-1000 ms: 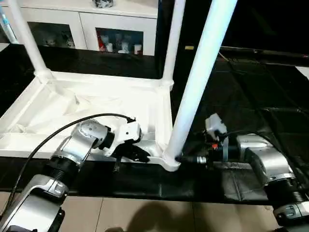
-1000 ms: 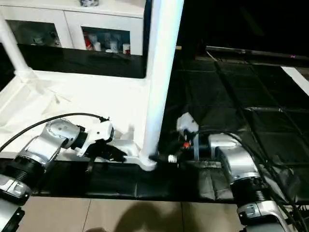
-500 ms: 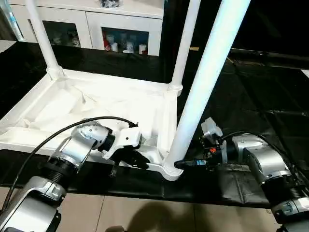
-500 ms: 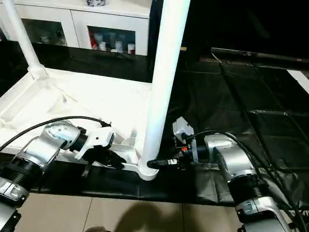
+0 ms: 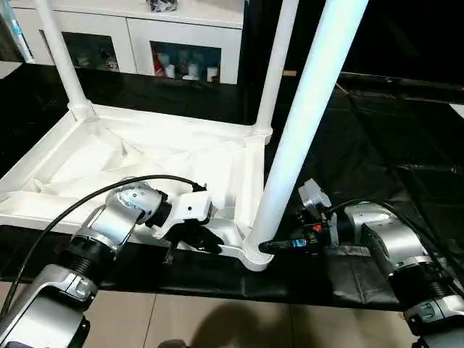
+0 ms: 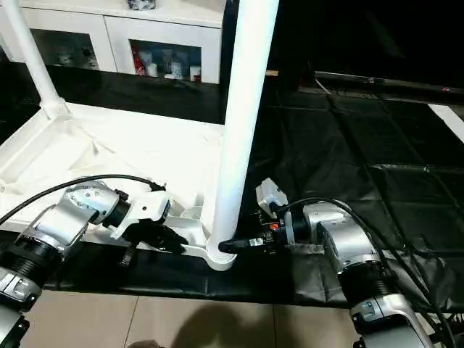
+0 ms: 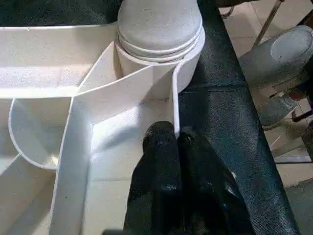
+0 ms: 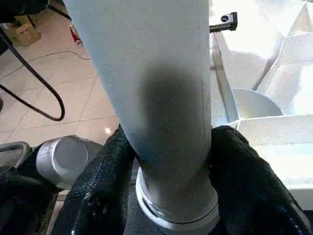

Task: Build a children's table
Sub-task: Rotate leg to tighten

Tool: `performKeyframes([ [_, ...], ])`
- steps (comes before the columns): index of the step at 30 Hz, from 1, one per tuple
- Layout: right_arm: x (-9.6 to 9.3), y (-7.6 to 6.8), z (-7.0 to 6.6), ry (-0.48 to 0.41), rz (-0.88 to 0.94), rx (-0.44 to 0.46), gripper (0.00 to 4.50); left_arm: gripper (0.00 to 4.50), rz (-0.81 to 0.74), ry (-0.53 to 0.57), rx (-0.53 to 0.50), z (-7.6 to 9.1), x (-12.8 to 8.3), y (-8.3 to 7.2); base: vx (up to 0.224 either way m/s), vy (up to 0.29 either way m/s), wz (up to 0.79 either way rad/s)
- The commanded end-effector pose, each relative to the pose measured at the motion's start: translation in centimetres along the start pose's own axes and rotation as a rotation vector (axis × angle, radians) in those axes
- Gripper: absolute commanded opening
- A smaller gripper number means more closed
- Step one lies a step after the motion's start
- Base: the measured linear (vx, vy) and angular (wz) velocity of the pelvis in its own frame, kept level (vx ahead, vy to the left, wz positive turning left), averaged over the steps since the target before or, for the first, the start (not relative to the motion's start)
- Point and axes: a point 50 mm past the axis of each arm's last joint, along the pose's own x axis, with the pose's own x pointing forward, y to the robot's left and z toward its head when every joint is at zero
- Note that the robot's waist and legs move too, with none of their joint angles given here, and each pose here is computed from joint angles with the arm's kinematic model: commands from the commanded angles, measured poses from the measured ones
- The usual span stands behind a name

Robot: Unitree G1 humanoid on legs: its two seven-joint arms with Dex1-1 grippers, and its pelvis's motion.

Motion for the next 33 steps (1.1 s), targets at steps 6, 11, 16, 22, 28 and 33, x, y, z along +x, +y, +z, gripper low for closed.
performKeyframes([
  [6, 2.3, -0.4, -0.1, -0.075, -0.217, 0.050, 1.99, 0.00, 0.113, -0.050, -0.121, 0.4, 2.7, 1.0, 0.000, 0.000, 0.00],
  [11, 5.0, -0.9, -0.2, -0.104, -0.399, 0.103, 1.98, 0.00, 0.239, -0.098, -0.209, 1.4, 4.2, 2.5, 0.000, 0.000, 0.00],
  [16, 7.4, -2.6, 0.7, -0.122, -0.631, 0.163, 1.96, 0.00, 0.414, -0.140, -0.302, 2.7, 5.1, 4.4, 0.000, 0.000, 0.00],
  [22, 9.0, -3.8, 2.2, -0.145, -0.753, 0.182, 1.96, 0.00, 0.538, -0.174, -0.338, 3.8, 5.4, 5.7, 0.000, 0.000, 0.00],
  [28, 8.7, -3.6, 2.0, -0.144, -0.739, 0.154, 2.79, 0.00, 0.525, -0.159, -0.326, 3.3, 5.1, 5.5, 0.000, 0.000, 0.00],
  [33, 6.6, -3.3, 1.3, -0.162, -0.718, 0.127, 3.25, 0.00, 0.492, -0.145, -0.300, 2.3, 4.3, 5.1, 0.000, 0.000, 0.00],
])
